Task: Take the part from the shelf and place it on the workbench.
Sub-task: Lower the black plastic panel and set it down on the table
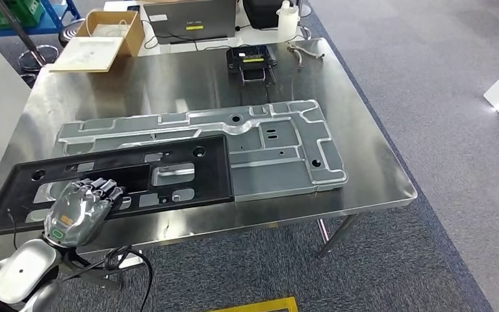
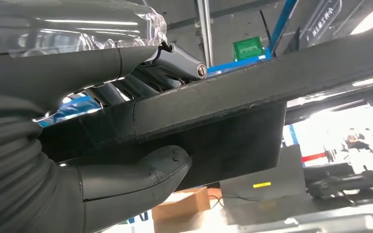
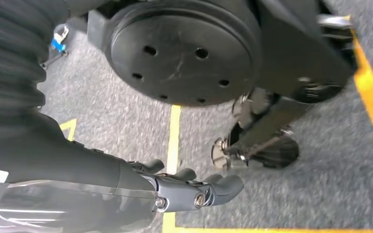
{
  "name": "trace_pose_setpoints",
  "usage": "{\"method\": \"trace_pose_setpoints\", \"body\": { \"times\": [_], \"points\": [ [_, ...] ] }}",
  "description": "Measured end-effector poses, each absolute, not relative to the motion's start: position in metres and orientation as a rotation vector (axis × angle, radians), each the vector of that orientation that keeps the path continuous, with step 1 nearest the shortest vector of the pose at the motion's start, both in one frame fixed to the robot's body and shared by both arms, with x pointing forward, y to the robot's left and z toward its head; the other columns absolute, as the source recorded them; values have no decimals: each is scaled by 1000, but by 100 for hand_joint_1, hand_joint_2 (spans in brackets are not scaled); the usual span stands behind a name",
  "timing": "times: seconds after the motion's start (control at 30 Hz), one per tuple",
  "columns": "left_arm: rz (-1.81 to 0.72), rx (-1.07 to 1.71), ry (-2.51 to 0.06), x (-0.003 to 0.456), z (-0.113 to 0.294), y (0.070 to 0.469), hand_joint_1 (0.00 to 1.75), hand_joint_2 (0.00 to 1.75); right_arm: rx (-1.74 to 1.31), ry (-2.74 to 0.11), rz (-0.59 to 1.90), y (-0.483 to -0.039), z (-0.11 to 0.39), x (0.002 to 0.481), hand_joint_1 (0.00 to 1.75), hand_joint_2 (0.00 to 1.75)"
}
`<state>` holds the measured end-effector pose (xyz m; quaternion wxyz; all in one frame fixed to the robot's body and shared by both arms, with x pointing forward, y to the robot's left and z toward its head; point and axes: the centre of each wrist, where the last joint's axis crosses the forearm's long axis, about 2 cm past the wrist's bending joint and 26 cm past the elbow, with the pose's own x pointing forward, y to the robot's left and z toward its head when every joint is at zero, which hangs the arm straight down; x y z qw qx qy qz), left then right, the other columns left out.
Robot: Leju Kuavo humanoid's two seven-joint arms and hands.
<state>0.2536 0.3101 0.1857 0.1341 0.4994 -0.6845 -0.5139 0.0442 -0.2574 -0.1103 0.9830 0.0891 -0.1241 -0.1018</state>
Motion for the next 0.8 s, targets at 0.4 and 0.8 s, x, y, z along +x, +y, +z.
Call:
{"method": "trace_pose_setpoints", "body": {
  "times": [0.4, 0.8],
  "points": [
    [-1501, 1436, -1993, 256, 186, 307, 175, 175, 181, -251, -202, -257, -110, 44, 0, 175],
    [-1511, 1422, -1977, 259, 184, 307, 175, 175, 178, -250, -202, -257, -110, 44, 0, 175]
  ]
}}
